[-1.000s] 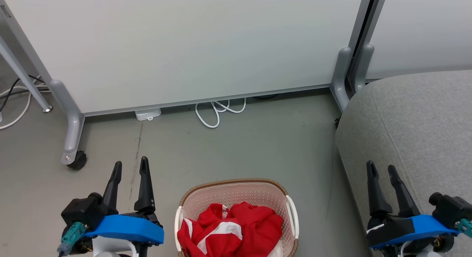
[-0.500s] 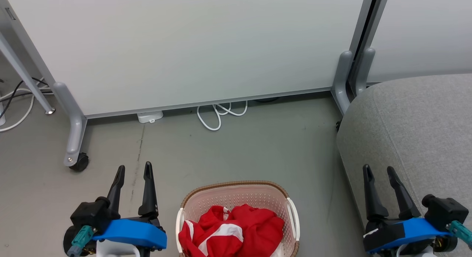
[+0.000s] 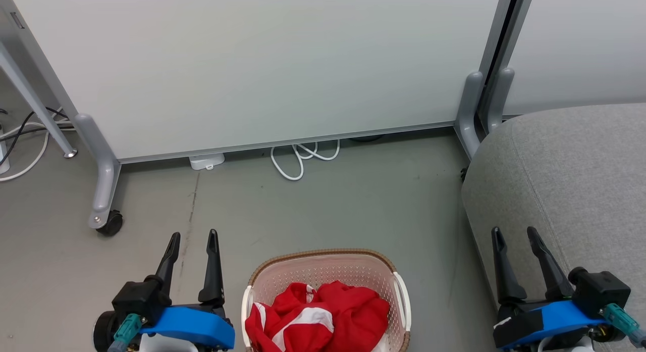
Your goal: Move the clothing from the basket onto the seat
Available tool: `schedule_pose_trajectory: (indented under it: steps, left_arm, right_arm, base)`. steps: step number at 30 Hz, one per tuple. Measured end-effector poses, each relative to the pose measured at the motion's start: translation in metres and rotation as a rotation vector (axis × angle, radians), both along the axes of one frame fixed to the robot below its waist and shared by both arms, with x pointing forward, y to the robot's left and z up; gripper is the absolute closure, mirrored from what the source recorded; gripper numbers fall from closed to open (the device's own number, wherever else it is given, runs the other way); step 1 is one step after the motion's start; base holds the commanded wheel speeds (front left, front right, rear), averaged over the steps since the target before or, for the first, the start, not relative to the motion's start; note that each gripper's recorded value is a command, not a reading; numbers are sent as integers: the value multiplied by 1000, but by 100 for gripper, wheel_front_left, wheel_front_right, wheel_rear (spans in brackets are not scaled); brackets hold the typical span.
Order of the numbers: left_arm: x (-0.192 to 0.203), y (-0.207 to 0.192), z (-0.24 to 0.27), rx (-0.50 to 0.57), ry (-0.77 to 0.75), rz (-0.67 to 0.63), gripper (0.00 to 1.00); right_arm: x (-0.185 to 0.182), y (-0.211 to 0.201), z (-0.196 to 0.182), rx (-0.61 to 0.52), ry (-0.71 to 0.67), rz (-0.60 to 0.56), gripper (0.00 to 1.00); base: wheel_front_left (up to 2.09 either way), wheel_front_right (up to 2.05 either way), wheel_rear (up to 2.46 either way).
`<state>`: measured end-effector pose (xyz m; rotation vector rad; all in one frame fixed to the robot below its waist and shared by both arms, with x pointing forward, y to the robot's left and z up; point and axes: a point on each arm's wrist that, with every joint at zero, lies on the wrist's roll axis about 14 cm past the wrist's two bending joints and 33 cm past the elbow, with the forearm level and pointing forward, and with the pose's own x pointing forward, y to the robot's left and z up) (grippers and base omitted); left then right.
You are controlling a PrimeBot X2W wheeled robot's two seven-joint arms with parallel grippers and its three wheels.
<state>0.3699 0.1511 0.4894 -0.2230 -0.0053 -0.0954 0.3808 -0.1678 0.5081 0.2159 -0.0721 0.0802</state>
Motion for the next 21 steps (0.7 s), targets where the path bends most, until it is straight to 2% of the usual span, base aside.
schedule_pose_trajectory:
  steps: [12, 21]
  left_arm:
    - [-2, -2, 3, 62, -25, -10, 0]
    - [-2, -1, 4, 65, -29, -8, 0]
  right_arm:
    - [0, 7, 2, -70, -21, 24, 0]
    - [0, 7, 1, -73, -18, 26, 0]
  base:
    - [0, 0, 0]
    - [0, 0, 0]
